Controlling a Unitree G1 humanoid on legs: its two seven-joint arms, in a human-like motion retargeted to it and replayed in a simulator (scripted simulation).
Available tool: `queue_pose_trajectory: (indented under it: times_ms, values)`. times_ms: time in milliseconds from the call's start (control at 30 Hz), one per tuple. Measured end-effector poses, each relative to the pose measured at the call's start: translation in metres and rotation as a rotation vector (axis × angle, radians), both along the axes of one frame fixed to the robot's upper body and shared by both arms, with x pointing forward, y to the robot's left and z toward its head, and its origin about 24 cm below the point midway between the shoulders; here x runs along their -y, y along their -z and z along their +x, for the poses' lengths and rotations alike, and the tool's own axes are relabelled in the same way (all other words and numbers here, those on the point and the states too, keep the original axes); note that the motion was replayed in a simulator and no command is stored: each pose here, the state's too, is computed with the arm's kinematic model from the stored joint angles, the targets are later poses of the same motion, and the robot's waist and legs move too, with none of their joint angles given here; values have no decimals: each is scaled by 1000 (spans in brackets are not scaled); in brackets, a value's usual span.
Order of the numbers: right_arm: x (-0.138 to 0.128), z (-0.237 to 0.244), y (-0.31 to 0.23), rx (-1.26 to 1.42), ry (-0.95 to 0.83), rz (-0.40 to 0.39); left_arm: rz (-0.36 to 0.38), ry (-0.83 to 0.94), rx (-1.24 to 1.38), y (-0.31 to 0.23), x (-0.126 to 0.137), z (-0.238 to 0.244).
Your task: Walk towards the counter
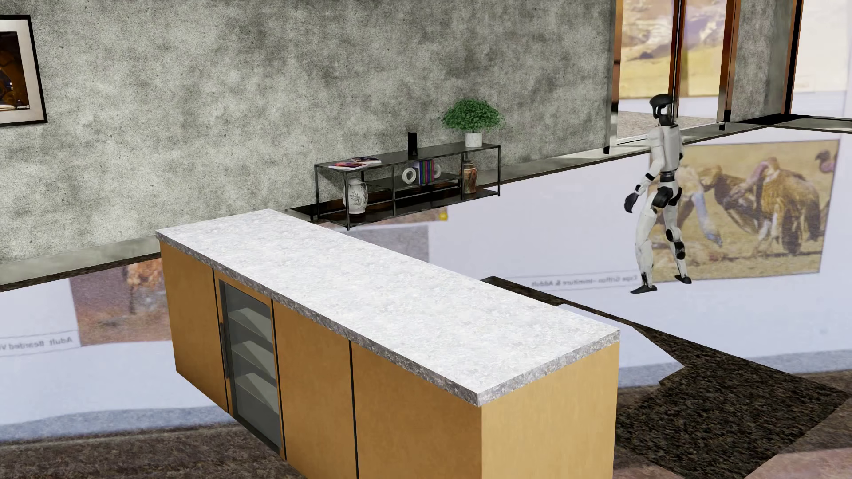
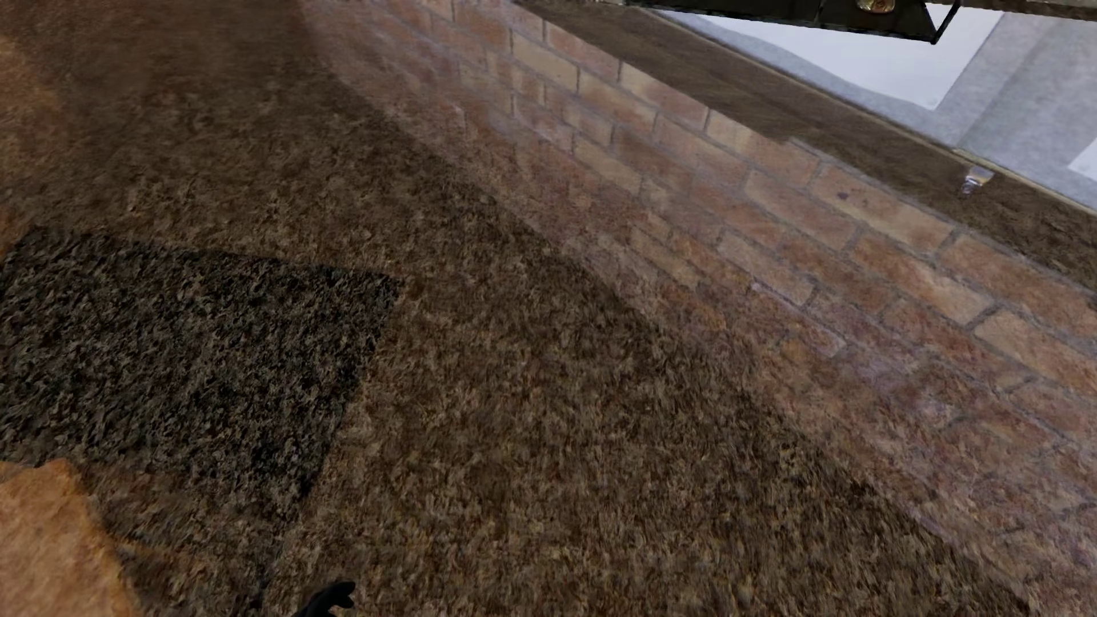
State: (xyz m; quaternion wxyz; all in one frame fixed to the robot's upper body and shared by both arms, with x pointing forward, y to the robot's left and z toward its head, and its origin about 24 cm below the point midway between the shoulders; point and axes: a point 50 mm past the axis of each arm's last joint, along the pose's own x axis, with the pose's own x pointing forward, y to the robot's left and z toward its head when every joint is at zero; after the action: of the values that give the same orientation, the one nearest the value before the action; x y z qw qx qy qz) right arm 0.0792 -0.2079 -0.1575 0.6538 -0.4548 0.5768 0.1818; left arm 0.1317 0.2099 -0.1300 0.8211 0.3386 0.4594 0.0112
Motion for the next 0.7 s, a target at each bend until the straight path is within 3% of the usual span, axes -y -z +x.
queue_pose_trajectory:
  times_ms: [167,267,367,500,600,700]
  values:
    - [32,-19,-4,-7,128,-84,-28,-7,-205,21,6,-28]
    - [26,-4,-7,55,88,-49,-35,53,-269,22,2,-27]
    - [8,27,-15,230,137,19,11,27,-208,16,-8,-20]
    - [-14,55,-34,444,69,106,38,62,-174,9,-14,-6]
    - [-14,46,-43,507,54,135,44,133,-150,7,-7,1]
    - [-12,19,-32,398,78,134,25,181,-156,10,2,-8]
